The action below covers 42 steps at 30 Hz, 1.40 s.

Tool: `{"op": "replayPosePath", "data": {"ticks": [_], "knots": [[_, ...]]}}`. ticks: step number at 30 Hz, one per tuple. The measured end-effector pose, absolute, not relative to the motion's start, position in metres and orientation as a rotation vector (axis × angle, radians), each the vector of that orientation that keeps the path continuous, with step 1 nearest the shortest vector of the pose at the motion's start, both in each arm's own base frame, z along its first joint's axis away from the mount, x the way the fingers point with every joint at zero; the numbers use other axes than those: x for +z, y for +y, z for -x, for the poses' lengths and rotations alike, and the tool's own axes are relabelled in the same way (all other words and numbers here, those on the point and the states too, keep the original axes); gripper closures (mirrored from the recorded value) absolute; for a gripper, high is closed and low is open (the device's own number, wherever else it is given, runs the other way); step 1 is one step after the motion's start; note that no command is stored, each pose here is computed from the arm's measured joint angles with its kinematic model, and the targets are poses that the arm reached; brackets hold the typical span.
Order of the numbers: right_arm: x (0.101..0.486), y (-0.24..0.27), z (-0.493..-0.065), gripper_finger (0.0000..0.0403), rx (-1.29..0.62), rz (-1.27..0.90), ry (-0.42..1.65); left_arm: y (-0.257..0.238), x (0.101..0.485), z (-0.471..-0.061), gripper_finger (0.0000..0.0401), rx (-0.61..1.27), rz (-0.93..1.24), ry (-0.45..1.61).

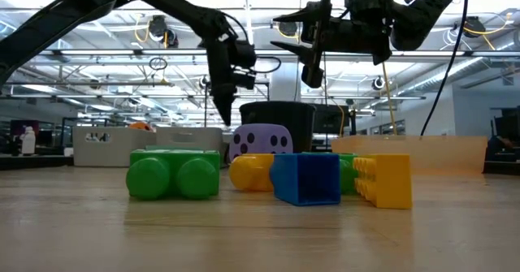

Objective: Pick & Place Toys
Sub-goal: Put the red game piece into the right gray bin

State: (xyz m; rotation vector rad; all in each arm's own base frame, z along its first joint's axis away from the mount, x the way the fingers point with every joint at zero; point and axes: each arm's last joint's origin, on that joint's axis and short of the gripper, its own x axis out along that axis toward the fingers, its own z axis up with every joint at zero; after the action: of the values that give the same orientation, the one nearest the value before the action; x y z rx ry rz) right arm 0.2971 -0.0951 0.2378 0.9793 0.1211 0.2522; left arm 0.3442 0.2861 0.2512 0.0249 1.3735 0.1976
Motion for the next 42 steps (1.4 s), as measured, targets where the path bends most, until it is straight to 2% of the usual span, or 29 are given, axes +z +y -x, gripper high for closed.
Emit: {"op": "replayPosePath", "data": {"ticks": [5,12,20,23,26,32,37,42], "knots": [[0.238,-0.095,-0.297,0.0242,0.253,-0.970,0.120,0.278,0.275,-0.337,0.0143,0.199,0.124,1.362],[0.238,-0.095,-0.297,0.0242,0.252,-0.972,0.117,0.256,0.323,-0.323,0.0144,0.117,0.339,1.142],[0.239,-0.096,-0.297,0.0242,0.250,-0.962,0.100,0.213,0.396,-0.299,0.0144,0.169,0.273,0.851],[0.240,-0.096,-0.297,0.0242,0.253,-0.959,0.095,0.193,0.411,-0.292,0.0144,0.191,0.232,0.694],[0.240,-0.096,-0.297,0.0242,0.253,-0.959,0.094,0.174,0.410,-0.282,0.0144,0.242,0.212,0.585],[0.241,-0.098,-0.298,0.0242,0.179,-0.961,0.048,0.129,0.380,-0.258,0.0144,0.348,0.233,0.474],[0.241,-0.100,-0.299,0.0242,0.057,-1.009,-0.019,0.091,0.348,-0.241,0.0144,0.341,0.326,0.374],[0.243,-0.101,-0.299,0.0242,0.017,-1.027,-0.069,0.055,0.323,-0.228,0.0144,0.304,0.403,0.306]]}}
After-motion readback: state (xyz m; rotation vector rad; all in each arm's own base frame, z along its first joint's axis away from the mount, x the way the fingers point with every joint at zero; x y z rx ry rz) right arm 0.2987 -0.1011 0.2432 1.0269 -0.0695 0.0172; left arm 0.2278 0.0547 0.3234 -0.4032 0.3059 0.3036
